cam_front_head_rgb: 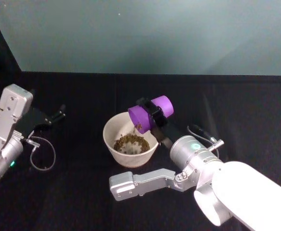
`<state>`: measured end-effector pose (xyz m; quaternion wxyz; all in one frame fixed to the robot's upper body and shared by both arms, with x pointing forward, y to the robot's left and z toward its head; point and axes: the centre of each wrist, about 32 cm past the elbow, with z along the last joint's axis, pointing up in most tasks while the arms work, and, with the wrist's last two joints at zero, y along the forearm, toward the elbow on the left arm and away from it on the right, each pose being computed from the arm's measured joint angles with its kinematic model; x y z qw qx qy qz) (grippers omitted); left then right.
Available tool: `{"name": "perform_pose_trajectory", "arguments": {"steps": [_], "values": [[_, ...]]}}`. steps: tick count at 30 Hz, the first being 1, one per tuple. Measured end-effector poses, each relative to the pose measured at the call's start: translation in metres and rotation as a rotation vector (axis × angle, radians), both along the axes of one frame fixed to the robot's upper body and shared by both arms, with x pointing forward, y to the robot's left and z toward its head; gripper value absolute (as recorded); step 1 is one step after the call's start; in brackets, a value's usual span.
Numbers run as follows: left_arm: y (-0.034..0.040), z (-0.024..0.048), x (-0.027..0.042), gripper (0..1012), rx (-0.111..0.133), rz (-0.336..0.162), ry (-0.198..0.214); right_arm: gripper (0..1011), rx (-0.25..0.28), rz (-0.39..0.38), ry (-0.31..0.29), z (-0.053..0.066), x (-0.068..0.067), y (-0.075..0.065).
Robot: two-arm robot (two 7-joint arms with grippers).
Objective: Pick up the cup and pour the mung beans from the cup into the bowl.
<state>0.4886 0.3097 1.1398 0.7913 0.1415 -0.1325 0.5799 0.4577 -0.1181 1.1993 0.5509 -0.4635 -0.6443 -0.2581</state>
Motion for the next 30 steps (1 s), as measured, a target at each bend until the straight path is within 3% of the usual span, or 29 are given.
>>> {"name": "perform_pose_trajectory", "arguments": {"steps": [30], "values": [[0.0000,0.0000,0.0000,1000,0.000,0.000,0.000,726,-0.030,-0.007,-0.020,0.0016,-0.0012,-0.0026]]}}
